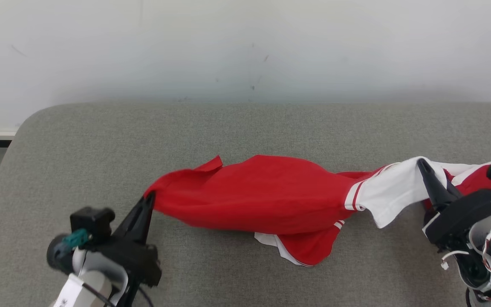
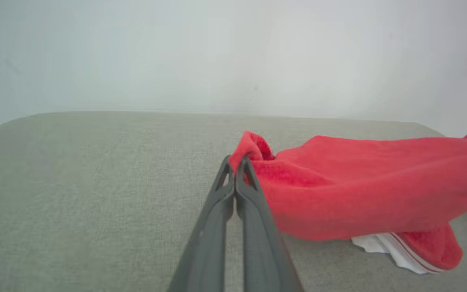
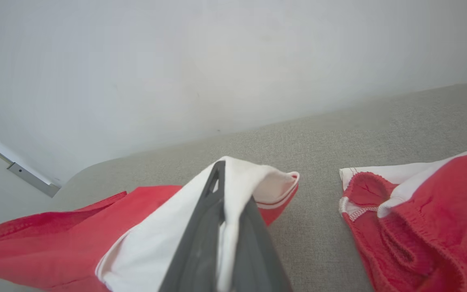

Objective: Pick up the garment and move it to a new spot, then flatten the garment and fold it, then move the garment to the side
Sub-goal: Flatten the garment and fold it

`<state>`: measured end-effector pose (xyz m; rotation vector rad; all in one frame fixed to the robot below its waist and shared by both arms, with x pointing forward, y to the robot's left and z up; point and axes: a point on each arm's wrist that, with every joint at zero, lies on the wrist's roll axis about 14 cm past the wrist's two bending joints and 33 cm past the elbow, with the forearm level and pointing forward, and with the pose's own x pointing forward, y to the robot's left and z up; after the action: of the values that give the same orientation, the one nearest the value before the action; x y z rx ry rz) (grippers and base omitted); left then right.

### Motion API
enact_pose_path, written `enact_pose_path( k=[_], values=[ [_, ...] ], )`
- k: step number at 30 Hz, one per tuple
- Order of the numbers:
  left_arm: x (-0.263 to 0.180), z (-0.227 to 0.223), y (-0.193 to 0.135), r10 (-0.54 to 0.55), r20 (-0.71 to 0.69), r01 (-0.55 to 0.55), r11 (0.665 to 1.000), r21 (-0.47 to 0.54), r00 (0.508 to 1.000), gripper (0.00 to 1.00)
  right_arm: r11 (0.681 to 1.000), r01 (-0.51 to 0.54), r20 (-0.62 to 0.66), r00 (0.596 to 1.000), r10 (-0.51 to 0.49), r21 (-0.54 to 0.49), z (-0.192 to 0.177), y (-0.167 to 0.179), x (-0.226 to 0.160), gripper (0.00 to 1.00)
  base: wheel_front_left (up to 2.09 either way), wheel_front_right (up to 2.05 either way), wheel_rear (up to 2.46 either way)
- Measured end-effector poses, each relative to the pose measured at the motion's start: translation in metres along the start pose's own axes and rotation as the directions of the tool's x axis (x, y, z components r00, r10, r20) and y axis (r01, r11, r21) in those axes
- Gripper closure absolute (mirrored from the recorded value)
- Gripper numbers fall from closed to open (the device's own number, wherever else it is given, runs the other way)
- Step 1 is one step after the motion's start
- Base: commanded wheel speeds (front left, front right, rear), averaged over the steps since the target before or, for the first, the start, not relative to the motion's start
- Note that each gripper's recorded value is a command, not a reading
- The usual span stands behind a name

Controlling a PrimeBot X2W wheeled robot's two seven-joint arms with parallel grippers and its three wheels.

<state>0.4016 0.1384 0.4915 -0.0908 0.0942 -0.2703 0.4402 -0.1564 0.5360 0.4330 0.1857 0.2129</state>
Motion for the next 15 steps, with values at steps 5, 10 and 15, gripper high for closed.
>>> enact_pose_path(
  k=[5, 10, 15],
  values=[
    [0.021, 0.028, -0.014, -0.033, 0.069, 0.032, 0.999, 0.012, 0.997, 1.00, 1.000, -0.004, 0.002, 1.000, 0.004, 0.019, -0.003, 0.005, 0.007, 1.00, 0.00, 0.00, 0.00],
    [0.042, 0.039, -0.027, -0.088, 0.079, 0.086, 0.996, 0.036, 0.993, 1.00, 1.000, -0.004, 0.000, 1.000, 0.004, 0.026, -0.007, 0.008, 0.013, 1.00, 0.00, 0.00, 0.00],
    [0.058, 0.038, -0.054, -0.183, 0.050, 0.179, 0.982, 0.065, 0.982, 1.00, 1.000, -0.001, -0.006, 1.000, 0.002, 0.023, -0.011, 0.008, 0.016, 1.00, 0.00, 0.00, 0.00]
  ],
)
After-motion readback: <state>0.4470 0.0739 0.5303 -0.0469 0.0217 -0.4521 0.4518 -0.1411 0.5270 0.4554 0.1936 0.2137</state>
